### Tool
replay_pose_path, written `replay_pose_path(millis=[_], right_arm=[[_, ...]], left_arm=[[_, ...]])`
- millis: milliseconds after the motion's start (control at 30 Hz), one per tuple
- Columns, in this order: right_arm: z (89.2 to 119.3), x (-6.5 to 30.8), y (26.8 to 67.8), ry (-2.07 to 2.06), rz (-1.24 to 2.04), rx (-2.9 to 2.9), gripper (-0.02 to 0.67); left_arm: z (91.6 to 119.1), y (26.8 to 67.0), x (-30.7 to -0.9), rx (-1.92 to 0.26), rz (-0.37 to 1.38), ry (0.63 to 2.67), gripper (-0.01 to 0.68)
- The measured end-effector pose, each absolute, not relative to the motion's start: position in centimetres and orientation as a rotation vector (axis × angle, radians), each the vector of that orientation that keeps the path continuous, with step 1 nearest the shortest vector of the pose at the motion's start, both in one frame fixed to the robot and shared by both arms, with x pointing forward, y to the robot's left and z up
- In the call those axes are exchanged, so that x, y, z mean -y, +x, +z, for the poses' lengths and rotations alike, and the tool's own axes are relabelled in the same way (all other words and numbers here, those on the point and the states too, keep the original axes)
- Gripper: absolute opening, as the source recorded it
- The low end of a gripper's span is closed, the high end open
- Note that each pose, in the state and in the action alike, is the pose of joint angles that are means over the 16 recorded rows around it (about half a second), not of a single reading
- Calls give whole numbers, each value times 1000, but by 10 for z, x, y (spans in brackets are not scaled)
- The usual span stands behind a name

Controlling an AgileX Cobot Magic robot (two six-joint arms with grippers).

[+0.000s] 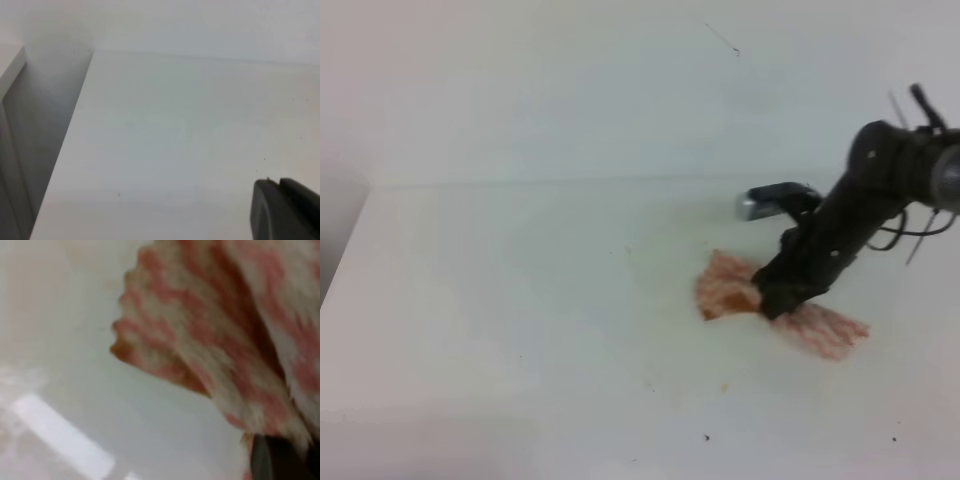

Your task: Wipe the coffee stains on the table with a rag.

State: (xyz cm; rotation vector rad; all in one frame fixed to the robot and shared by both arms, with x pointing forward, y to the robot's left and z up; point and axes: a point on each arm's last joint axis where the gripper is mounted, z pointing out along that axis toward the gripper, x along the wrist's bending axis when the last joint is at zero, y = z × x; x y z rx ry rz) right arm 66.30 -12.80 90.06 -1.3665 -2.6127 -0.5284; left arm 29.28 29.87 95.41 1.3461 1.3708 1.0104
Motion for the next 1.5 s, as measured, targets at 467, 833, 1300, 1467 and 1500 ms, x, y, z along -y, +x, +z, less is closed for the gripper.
replay_pose_path(millis=[467,833,1300,1467,1500], right_arm=[[959,219,667,-1723,-667,2593,14],[962,266,623,-2044,-675,2586,23],[994,258,605,-2108,-860,2620,390],[1033,258,589,-2111,-972,2650,492],[1042,259,584,-2108,-992,2657,489]], left_arm=[[952,293,-299,-1371,1010,1346,-1],[953,293,-299,-1372,1010,1347,-1],[954,293,-299,-1372,1010,1347,-1],[953,293,-299,-1372,1010,1347,-1],[953,293,-299,-1372,1010,1347,-1]])
